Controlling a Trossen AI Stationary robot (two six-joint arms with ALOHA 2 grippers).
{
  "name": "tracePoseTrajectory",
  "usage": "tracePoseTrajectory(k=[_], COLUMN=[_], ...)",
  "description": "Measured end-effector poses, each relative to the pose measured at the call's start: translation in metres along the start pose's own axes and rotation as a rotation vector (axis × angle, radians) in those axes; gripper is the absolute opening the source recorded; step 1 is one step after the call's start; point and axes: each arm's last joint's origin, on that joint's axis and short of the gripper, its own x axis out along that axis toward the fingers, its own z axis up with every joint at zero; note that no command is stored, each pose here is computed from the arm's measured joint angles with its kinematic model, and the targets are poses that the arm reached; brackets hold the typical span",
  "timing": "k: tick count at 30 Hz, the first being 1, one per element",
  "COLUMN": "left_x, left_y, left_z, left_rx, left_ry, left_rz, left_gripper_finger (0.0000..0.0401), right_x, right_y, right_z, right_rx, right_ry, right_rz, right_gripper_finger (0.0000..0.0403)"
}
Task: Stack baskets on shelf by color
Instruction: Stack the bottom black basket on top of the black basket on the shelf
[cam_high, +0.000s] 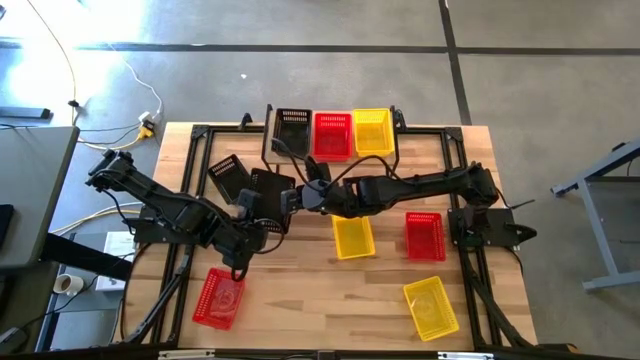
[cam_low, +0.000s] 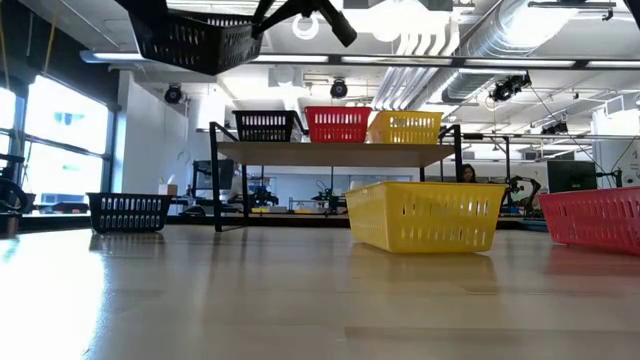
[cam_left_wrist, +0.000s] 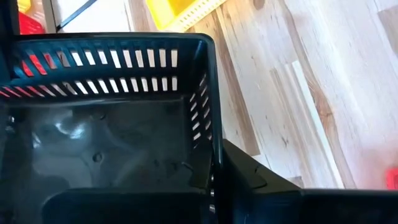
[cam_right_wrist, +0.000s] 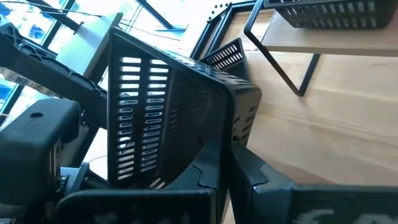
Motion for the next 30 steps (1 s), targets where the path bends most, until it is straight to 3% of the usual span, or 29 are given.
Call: tracePoseTrajectory(k=[8,19,30], left_x=[-0.002,-0.012,-0.019], left_y=[0.001,0.006,0.030], left_z=[0.000,0.005,-0.004], left_rx=[-0.009,0.009,-0.042], left_ry=[-0.006,-0.038,-0.064], left_rz=[-0.006,-0.003,0.044], left_gripper_finger=[0.0004,0.0002,0.0001], right_x=[0.000,-0.008,-0.055], right_y=[0.000,0.001,0.002], right_z=[0.000,0.006,0.034], right_rx=[-0.060,-0.060,-0.151], right_ry=[0.002,0.017,-0.029], right_rz=[0.001,0.012,0.023], right_gripper_finger=[0.0010,0.0129,0.0133])
